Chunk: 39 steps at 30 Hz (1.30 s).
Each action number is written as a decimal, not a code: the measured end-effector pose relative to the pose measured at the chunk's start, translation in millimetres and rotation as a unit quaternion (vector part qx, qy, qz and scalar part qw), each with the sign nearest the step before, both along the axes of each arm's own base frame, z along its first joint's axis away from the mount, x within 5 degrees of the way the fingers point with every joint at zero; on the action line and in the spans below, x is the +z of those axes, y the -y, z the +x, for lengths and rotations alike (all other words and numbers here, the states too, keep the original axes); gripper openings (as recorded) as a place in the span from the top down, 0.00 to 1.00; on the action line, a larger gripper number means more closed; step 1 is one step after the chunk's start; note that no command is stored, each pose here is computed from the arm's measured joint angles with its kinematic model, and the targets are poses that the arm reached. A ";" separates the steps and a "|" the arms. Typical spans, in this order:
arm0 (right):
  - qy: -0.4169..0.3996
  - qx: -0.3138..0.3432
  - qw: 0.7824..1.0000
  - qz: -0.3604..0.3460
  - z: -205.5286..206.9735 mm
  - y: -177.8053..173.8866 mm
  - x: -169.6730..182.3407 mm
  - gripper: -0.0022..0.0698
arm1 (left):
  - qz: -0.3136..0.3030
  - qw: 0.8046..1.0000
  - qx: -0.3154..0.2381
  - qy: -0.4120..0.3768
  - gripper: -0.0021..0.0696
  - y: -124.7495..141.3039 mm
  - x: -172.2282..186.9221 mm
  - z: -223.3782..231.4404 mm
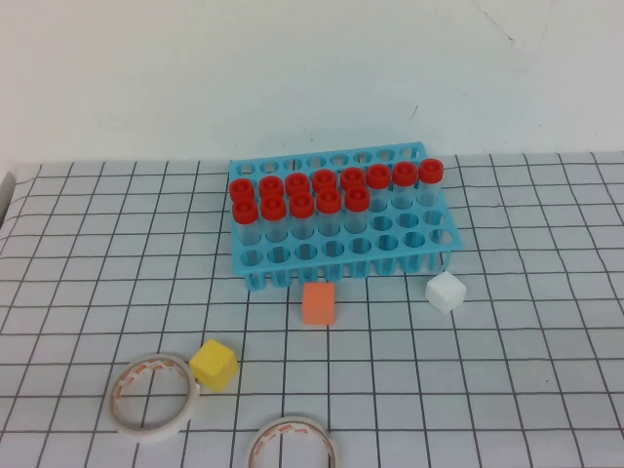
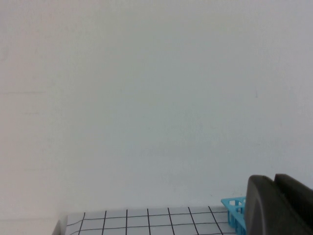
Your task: Place the test tubes
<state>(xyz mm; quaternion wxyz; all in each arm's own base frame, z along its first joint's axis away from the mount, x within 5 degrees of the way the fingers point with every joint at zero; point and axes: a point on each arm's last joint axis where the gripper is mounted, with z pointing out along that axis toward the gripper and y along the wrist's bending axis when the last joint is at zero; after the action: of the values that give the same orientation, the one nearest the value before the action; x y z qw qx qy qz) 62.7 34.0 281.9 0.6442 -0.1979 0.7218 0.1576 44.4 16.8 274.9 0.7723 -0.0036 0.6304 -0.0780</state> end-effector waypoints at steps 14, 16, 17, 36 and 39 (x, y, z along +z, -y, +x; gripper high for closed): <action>-0.039 -0.222 0.974 0.002 -5.6 30.1 -97.1 0.97 | 0.000 1.000 0.000 0.000 0.97 0.0 0.0 0.0; -0.045 -0.255 0.966 0.003 -5.3 33.9 -101.1 0.97 | 0.000 1.000 0.000 0.000 0.97 0.0 0.0 0.0; -0.045 -0.266 0.963 0.004 -5.3 35.2 -101.0 0.97 | -0.001 1.000 0.000 0.000 0.97 0.0 -0.1 0.0; -0.083 -0.292 0.953 -0.018 -10.2 39.5 -109.8 0.97 | -0.001 1.000 0.000 0.000 0.97 0.0 -0.1 0.0; -0.086 -0.292 0.952 -0.022 -10.5 39.6 -109.9 0.97 | -0.001 1.000 0.000 0.000 0.97 0.0 -0.1 0.0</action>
<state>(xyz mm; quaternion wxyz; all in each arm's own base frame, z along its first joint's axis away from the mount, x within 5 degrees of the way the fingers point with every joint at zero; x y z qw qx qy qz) 52.2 -5.7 171.9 0.5929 0.0222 0.8041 -0.0371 44.4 16.8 274.8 0.7721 -0.0040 0.6306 -0.0787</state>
